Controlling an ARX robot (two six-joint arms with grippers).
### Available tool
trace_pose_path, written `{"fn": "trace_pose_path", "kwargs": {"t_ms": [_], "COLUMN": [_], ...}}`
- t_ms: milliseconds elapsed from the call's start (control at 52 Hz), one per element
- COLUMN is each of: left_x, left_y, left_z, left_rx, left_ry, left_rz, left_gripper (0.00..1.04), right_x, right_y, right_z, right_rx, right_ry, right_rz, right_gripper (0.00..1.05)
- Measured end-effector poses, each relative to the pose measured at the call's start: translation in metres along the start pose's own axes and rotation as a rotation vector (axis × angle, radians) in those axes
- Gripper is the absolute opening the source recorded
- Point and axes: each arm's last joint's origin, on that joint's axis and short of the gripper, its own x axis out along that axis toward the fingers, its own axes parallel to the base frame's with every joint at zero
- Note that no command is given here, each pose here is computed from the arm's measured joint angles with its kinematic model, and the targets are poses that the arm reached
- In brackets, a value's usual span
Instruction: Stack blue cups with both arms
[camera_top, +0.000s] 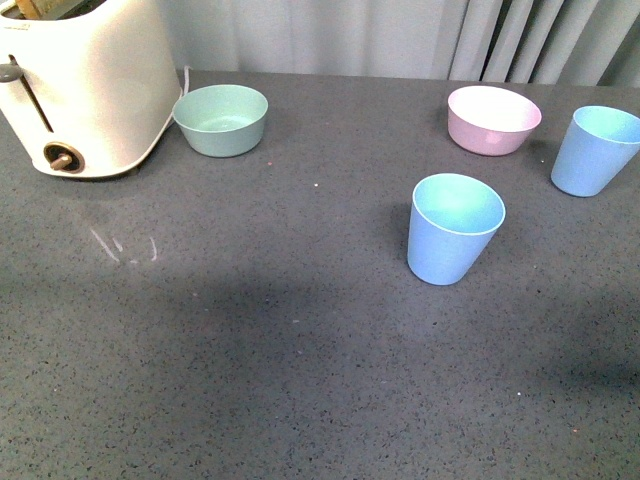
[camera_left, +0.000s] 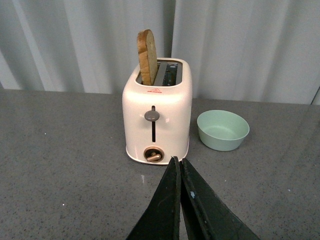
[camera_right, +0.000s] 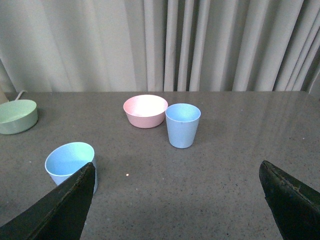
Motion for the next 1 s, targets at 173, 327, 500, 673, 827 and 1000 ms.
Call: {"fn": "trace_pose_path", "kwargs": {"t_ms": [173,327,500,673,827,1000], "left_x": [-0.014,-0.023,-0.031,-0.040,-0.046,-0.051], "left_y": [0.012,0.013,0.013,0.013,0.013,0.014], "left_z": [-0.013,-0.010,-0.008,-0.005,-0.004,-0.003], "left_rx": [0.000,0.000,0.000,0.000,0.000,0.000], "left_ry": [0.012,-0.002,-0.005,-0.017,-0.021,-0.025], "left_rz": [-0.008,-0.004,-0.003,-0.004,-0.003,-0.003], "left_gripper": [0.02,0.02,0.02,0.02,0.02,0.02], "right_x": [0.000,0.000,0.000,0.000,0.000,0.000], "right_y": [0.000,0.000,0.000,0.000,0.000,0.000], "right_z": [0.000,0.000,0.000,0.000,0.000,0.000], "right_rx": [0.000,0.000,0.000,0.000,0.000,0.000], "right_ry": [0.000,0.000,0.000,0.000,0.000,0.000], "right_rz": [0.000,0.000,0.000,0.000,0.000,0.000], "right_gripper": [0.96,0.96,0.96,0.96,0.96,0.96]}}
